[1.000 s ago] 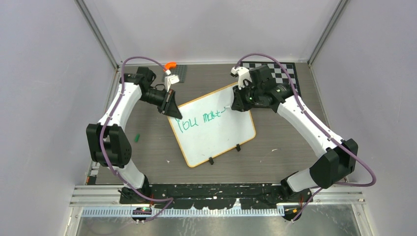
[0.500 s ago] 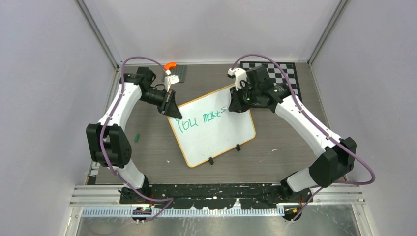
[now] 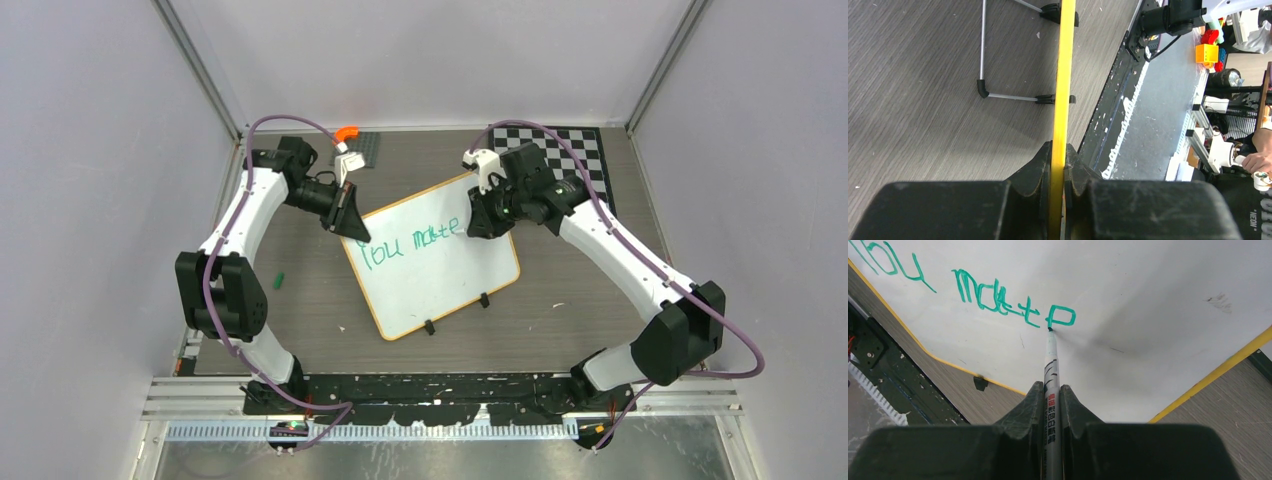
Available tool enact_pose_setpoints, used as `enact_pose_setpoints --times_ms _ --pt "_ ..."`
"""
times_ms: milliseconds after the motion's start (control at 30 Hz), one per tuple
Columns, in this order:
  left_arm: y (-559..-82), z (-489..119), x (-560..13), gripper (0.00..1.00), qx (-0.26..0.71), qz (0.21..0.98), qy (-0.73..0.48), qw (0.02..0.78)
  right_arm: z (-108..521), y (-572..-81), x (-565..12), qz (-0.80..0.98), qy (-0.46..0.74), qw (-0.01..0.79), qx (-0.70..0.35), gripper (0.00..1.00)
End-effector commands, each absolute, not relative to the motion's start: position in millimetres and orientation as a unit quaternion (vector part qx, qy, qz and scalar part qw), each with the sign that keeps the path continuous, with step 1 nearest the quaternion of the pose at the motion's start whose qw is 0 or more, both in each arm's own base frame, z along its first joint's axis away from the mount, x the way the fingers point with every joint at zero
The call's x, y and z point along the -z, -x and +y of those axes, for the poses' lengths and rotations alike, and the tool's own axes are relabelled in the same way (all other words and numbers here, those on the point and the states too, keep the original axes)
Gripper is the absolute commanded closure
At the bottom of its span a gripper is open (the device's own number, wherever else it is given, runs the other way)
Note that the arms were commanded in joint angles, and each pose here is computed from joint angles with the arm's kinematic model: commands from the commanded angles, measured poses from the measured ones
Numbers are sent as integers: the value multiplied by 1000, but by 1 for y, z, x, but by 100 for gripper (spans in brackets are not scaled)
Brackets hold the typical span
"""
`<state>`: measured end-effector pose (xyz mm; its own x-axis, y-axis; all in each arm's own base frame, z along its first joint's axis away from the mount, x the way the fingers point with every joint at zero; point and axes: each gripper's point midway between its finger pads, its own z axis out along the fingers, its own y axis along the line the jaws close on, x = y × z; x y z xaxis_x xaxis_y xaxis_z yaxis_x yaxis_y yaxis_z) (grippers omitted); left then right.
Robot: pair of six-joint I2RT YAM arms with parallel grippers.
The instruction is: Write a sentence on the whiteboard
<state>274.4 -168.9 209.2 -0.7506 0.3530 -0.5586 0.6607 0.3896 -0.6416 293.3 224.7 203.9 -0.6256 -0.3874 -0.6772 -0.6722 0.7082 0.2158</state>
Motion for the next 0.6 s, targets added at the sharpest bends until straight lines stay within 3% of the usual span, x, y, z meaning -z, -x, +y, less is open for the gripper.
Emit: enact_pose_setpoints --times_ms 0,567 --pt "-275 -163 -208 100 433 825 -318 175 214 -303 -218 863 309 345 -200 100" --pt "-274 -164 -209 100 435 824 -319 174 213 -307 -257 842 324 378 -208 100"
